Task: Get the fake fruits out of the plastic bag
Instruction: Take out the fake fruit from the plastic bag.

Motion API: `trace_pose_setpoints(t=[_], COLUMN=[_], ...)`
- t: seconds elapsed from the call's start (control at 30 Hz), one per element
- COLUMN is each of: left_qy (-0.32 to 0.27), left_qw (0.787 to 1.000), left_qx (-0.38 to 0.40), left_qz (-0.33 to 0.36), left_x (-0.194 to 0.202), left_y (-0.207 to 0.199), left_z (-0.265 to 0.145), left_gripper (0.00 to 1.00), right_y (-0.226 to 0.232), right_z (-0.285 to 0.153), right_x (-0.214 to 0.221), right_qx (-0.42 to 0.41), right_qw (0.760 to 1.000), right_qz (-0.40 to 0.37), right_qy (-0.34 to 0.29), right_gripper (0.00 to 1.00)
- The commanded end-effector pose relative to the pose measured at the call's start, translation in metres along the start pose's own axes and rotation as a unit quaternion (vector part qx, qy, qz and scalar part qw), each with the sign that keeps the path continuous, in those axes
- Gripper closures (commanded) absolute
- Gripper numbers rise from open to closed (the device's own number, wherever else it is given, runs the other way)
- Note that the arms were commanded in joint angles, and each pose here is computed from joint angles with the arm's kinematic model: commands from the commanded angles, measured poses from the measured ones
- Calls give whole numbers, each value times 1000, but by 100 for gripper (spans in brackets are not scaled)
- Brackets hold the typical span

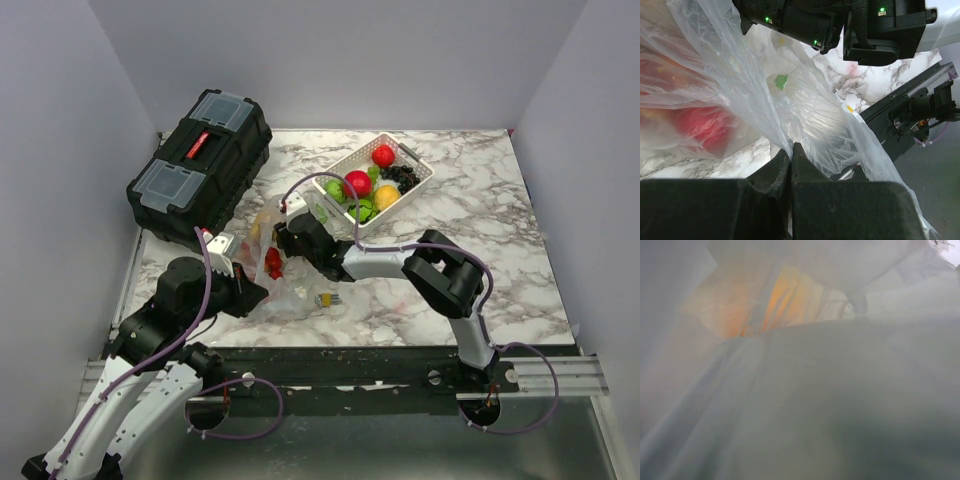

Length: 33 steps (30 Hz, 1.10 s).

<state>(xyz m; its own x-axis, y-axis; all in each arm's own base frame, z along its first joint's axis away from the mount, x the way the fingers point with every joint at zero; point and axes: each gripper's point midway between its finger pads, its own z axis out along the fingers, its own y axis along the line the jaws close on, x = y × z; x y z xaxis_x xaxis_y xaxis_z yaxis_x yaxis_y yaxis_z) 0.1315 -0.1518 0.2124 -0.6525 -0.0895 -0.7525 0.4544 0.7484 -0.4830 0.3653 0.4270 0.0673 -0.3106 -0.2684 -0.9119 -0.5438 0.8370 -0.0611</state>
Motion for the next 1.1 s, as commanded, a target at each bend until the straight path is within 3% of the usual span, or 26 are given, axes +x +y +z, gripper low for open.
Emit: trace_pose_setpoints(t=[0.0,0.33,0.73,1.07], left_qy=[-8,-8,-2,0], left_qw=[1000,1000,1000,1000], left_qx=[2,2,1,-2], left_qz=[9,9,8,7], left_x=[-1,-1,0,0], left_y=[0,0,1,2], left_z=[1,1,3,3], left_gripper=[100,100,100,100], right_y=[-3,-1,10,34], right_z=[-11,-51,-84,-149], right_x=[10,-33,-52,-95], right_qx=[-1,-41,-97,-219], right_qw=[1000,998,990,961], right_qz=[0,47,86,146], right_qy=[24,-25,-48,-83], right_gripper=[68,83,86,87])
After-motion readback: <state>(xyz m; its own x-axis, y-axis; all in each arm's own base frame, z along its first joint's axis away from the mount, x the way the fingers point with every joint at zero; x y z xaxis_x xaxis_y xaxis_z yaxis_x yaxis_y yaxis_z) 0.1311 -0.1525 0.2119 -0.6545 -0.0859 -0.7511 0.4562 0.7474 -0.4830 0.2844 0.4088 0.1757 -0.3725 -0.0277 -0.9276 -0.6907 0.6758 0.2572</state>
